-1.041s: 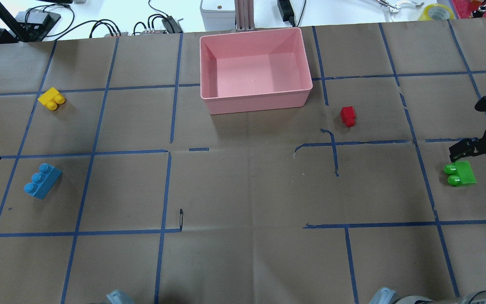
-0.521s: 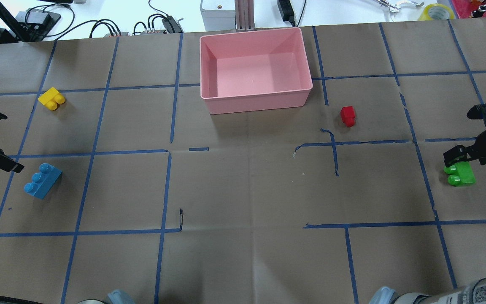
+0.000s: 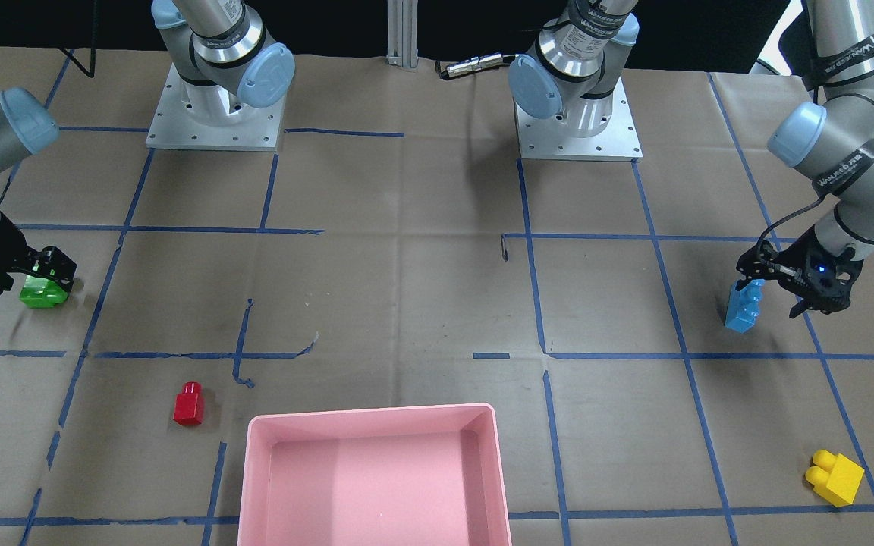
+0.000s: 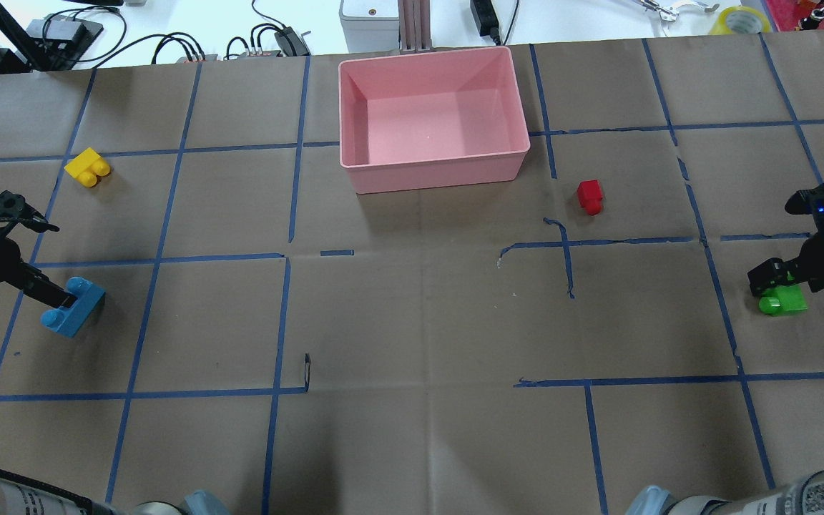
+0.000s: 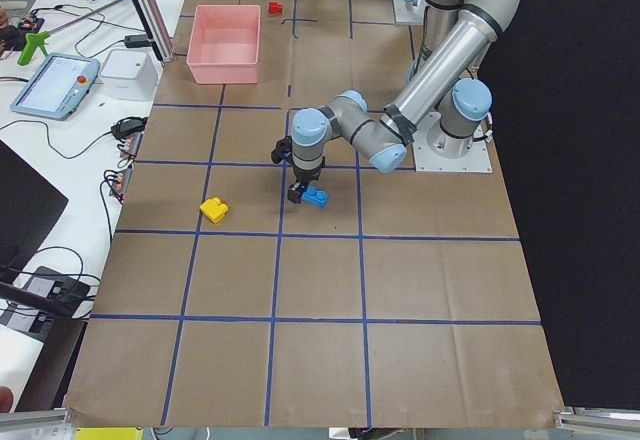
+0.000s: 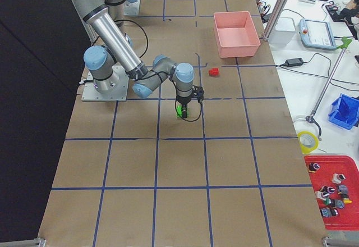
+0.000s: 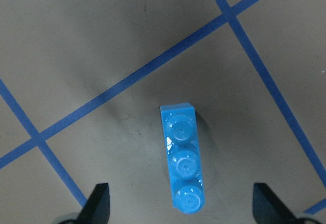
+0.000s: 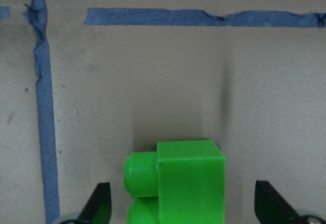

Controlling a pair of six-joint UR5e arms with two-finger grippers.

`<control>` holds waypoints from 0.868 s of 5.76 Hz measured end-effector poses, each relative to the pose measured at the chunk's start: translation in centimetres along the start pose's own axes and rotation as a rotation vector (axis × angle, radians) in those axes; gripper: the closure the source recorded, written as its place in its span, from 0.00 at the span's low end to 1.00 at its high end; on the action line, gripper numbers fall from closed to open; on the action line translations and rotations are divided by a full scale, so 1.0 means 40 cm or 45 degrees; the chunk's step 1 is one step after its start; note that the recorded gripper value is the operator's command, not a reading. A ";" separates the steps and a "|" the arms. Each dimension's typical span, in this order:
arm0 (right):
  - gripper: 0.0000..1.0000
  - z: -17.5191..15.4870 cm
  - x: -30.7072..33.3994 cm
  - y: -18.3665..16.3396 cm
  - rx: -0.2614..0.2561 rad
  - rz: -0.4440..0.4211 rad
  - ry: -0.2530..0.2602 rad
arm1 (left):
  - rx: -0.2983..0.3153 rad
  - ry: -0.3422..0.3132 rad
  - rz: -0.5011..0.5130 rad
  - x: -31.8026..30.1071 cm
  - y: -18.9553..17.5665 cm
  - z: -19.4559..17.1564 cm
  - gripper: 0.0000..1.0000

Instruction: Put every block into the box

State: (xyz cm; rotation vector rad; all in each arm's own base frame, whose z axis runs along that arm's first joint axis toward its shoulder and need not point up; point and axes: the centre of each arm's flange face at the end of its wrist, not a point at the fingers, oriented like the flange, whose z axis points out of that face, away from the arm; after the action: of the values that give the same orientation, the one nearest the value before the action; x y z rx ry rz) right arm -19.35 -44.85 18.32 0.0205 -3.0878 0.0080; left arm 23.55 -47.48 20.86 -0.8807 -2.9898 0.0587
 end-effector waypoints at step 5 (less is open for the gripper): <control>0.95 -0.012 0.008 0.014 -0.077 -0.004 0.032 | 0.030 -0.038 0.004 0.001 -0.006 0.078 0.58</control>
State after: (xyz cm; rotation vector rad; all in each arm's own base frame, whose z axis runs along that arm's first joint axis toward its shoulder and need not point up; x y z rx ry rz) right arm -19.64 -44.30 18.81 0.0230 -3.0612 -0.0840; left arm 23.29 -47.77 17.75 -0.8896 -3.0084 0.1080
